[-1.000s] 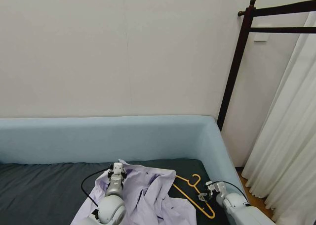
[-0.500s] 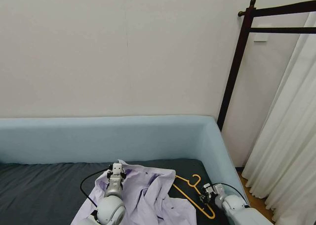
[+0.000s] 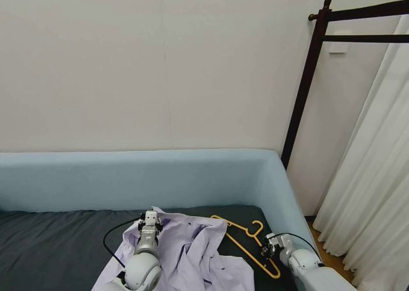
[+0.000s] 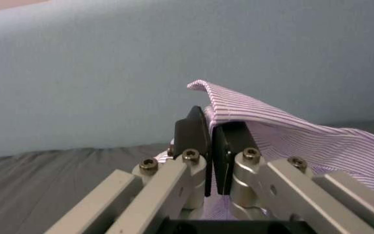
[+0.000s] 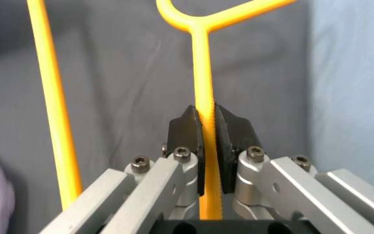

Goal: Pick up the clothes from the sofa and hang them on the clothes hanger.

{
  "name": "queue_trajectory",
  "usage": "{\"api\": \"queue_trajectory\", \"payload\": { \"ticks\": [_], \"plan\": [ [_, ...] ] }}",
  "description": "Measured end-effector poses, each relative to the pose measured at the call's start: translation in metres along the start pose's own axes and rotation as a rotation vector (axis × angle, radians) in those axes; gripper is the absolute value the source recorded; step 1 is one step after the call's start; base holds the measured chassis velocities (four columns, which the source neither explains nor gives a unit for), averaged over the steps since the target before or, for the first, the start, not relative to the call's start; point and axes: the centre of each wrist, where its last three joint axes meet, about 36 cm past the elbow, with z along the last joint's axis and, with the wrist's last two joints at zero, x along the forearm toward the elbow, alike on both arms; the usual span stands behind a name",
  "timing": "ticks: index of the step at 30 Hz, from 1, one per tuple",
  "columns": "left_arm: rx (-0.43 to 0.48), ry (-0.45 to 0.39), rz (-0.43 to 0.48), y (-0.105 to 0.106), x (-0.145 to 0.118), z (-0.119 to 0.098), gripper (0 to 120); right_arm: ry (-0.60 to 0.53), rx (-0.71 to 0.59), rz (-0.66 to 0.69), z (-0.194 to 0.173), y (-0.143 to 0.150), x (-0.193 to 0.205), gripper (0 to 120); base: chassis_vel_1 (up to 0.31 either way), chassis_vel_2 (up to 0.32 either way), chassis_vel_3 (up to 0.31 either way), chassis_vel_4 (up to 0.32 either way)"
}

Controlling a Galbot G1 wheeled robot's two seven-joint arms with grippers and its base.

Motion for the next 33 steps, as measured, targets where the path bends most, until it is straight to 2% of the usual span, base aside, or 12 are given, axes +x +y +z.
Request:
{"api": "queue_trajectory", "payload": {
  "ticks": [7,12,15,16,19,20,25,26,27,30,31,33],
  "plan": [
    [-0.012,-0.036,0.039,0.018,-0.001,0.003,0,-0.172,0.106,0.094,-0.032,-0.003,0.03,4,0.0,0.0,0.0,0.0],
    [0.016,-0.04,0.116,0.035,0.002,-0.003,0,-0.278,0.22,0.121,-0.041,0.01,0.066,4,0.0,0.0,0.0,0.0],
    [0.033,-0.044,0.162,0.045,0.001,-0.006,0,-0.316,0.339,0.134,-0.026,0.025,0.09,4,0.0,0.0,0.0,0.0],
    [0.033,-0.044,0.162,0.045,0.001,-0.006,0,-0.316,0.339,0.134,-0.026,0.025,0.09,4,0.0,0.0,0.0,0.0],
    [0.047,-0.057,0.223,0.053,0.003,-0.013,0,-0.347,0.51,0.158,0.006,0.041,0.109,4,0.0,0.0,0.0,0.0],
    [0.047,-0.057,0.223,0.053,0.003,-0.013,0,-0.347,0.51,0.158,0.006,0.041,0.109,4,0.0,0.0,0.0,0.0],
    [0.029,-0.073,0.258,0.066,0.0,-0.025,0,-0.389,0.645,0.146,0.045,0.077,0.129,4,0.0,0.0,0.0,0.0],
    [0.022,-0.072,0.257,0.067,0.0,-0.028,0,-0.402,0.652,0.128,0.054,0.093,0.134,4,0.0,0.0,0.0,0.0],
    [0.022,-0.072,0.257,0.067,0.0,-0.028,0,-0.402,0.652,0.128,0.054,0.093,0.134,4,0.0,0.0,0.0,0.0],
    [0.01,-0.066,0.242,0.064,0.003,-0.031,0,-0.432,0.658,0.043,0.065,0.141,0.145,4,0.0,0.0,0.0,0.0],
    [0.01,-0.066,0.242,0.064,0.003,-0.031,0,-0.432,0.658,0.043,0.065,0.141,0.145,4,0.0,0.0,0.0,0.0],
    [0.011,-0.063,0.238,0.061,0.005,-0.032,0,-0.44,0.667,0.012,0.067,0.164,0.144,4,0.0,0.0,0.0,0.0]
  ]
}}
